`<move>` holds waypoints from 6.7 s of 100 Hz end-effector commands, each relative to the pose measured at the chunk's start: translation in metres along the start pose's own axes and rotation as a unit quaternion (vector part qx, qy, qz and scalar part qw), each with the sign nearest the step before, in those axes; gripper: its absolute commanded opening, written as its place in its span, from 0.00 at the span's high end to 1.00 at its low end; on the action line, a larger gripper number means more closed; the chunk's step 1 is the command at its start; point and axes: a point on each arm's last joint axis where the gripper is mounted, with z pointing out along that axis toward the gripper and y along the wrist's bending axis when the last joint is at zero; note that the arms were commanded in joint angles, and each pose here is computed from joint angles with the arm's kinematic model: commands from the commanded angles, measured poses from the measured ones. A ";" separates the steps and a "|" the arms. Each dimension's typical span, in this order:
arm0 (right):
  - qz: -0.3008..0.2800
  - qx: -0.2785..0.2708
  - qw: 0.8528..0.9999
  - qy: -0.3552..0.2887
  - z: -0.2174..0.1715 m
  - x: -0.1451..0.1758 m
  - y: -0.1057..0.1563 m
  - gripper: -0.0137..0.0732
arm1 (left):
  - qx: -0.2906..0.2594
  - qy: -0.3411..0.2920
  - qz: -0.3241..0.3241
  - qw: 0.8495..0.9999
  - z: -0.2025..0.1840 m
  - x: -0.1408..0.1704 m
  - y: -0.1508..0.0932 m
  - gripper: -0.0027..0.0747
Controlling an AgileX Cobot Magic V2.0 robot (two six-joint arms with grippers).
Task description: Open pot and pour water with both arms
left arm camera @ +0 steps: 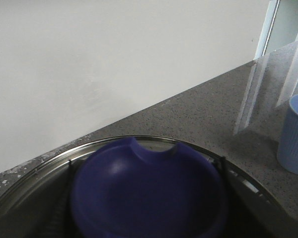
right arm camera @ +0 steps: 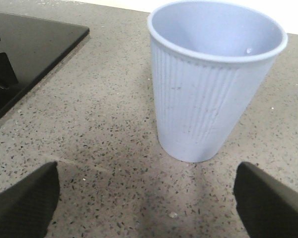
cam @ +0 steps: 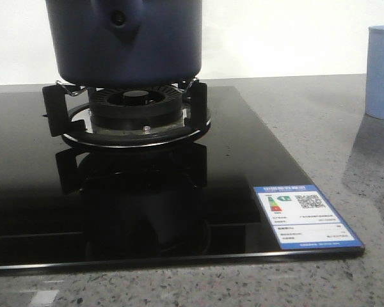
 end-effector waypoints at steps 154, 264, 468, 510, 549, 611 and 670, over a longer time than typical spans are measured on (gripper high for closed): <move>0.002 -0.007 0.999 -0.037 -0.003 -0.013 0.000 0.10 | -0.030 -0.039 -0.003 0.999 -0.001 -0.016 0.013 0.19; 0.000 -0.074 0.948 -0.310 -0.078 -0.136 0.032 0.90 | -0.251 -0.232 0.076 0.937 -0.218 -0.041 0.054 0.99; -0.001 -0.001 0.967 -0.255 -0.108 0.022 0.078 0.90 | -0.311 -0.186 0.011 0.932 -0.247 0.201 0.030 0.99; -0.001 -0.001 0.967 -0.255 -0.108 0.022 0.078 0.90 | -0.325 -0.144 -0.006 0.935 -0.243 0.217 0.033 0.99; -0.001 -0.001 0.967 -0.255 -0.108 0.022 0.078 0.90 | -0.325 -0.144 -0.006 0.935 -0.243 0.217 0.033 0.99; 0.047 0.039 0.953 -0.298 -0.110 0.015 0.067 0.90 | -0.325 -0.144 -0.006 0.935 -0.243 0.217 0.033 0.99; 0.054 0.067 0.986 -0.143 -0.109 0.078 0.064 0.90 | -0.325 -0.144 -0.006 0.935 -0.243 0.217 0.033 0.99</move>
